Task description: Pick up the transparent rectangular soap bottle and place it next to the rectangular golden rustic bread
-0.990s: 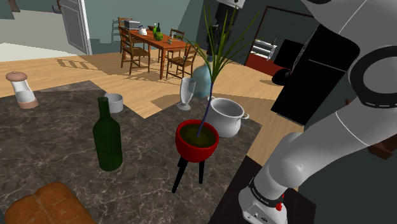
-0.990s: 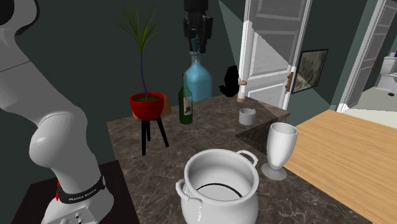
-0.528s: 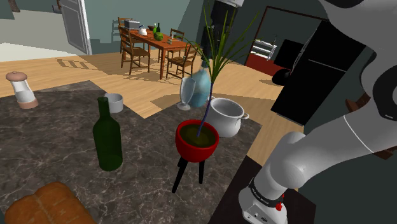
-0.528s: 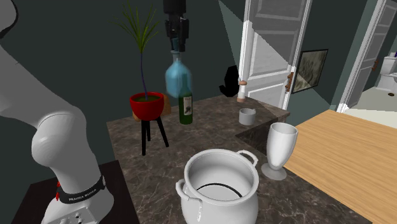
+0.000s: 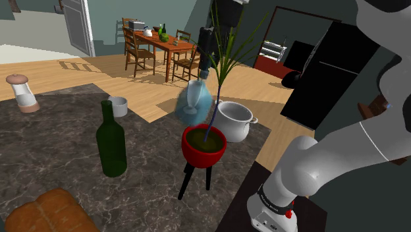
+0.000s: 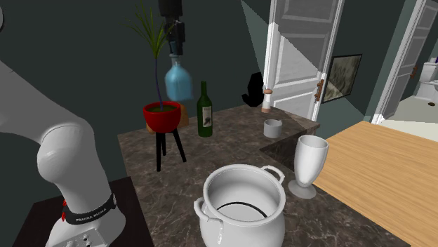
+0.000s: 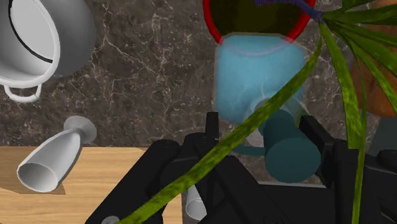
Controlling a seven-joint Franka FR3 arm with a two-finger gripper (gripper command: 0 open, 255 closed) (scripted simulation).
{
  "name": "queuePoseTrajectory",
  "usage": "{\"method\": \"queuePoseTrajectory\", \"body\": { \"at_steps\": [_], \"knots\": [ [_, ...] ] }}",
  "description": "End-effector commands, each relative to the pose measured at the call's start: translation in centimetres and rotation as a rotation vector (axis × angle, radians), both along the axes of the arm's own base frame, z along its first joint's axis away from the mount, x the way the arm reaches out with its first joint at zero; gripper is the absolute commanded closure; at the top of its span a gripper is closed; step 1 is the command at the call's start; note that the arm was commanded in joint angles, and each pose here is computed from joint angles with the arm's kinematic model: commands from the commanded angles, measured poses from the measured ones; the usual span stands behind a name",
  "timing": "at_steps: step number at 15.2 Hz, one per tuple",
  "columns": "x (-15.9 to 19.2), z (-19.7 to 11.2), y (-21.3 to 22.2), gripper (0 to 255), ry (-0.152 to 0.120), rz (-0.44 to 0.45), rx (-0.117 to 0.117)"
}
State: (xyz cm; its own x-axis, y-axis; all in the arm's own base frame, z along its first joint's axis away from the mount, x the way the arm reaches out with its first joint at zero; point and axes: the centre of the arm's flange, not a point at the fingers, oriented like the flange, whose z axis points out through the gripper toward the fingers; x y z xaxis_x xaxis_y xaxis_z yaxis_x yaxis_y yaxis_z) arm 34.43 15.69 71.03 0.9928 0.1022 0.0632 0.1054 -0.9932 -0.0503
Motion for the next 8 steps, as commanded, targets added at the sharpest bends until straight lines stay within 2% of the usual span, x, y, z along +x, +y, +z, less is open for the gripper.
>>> {"method": "queuePoseTrajectory", "body": {
  "at_steps": [1,8],
  "knots": [
    [-1.3,-0.1,2.4,255,0.000,-0.002,0.000],
    [-5.3,0.0,10.7,255,0.000,-0.002,0.000]
  ]
}}
